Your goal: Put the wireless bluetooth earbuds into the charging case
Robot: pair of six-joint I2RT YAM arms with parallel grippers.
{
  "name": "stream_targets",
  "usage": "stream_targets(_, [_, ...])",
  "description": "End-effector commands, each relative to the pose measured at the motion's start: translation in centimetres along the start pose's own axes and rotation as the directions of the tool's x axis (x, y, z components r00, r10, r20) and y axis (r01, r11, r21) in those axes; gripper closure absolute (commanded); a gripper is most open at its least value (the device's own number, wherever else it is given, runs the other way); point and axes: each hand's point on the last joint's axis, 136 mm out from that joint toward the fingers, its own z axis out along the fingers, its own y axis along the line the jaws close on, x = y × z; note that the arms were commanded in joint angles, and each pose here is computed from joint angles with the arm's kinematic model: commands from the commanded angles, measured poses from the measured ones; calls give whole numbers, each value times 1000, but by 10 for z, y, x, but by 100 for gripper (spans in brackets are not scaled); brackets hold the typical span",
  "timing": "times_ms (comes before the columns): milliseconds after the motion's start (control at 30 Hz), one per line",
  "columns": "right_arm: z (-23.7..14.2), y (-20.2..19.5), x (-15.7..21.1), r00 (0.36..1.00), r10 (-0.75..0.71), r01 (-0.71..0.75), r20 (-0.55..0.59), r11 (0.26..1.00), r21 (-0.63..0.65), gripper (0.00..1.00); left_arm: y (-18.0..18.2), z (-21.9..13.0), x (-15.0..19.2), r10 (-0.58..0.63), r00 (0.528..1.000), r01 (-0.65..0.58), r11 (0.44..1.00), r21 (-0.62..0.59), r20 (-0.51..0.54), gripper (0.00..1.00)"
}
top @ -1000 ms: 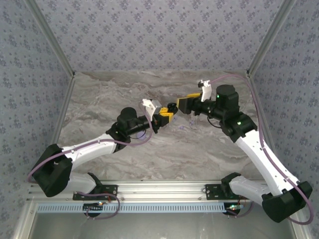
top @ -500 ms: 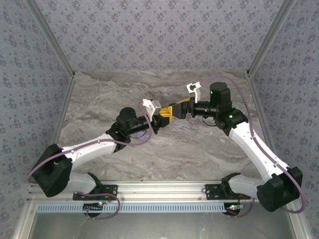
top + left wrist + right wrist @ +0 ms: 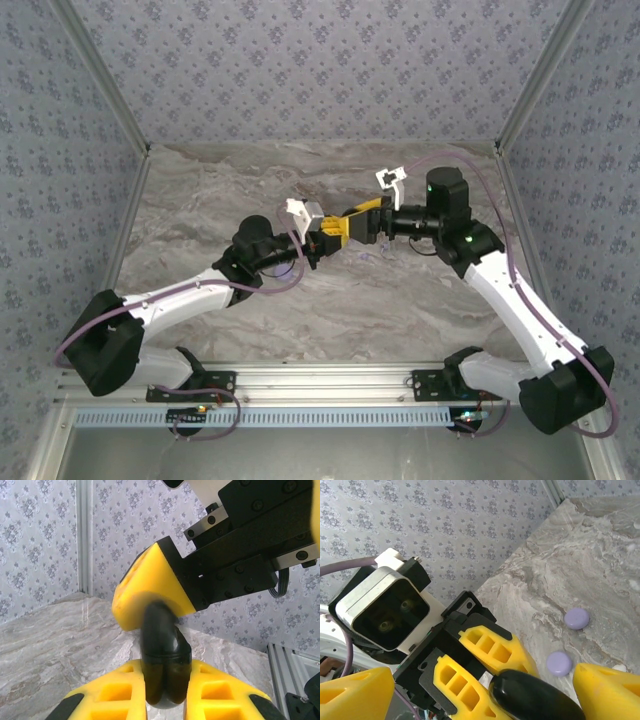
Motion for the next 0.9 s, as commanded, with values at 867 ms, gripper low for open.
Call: stream_targets(867, [-76, -86, 0, 946, 105, -218, 306, 907, 361, 0, 201, -99, 90, -518, 838, 321, 721, -614, -170, 100])
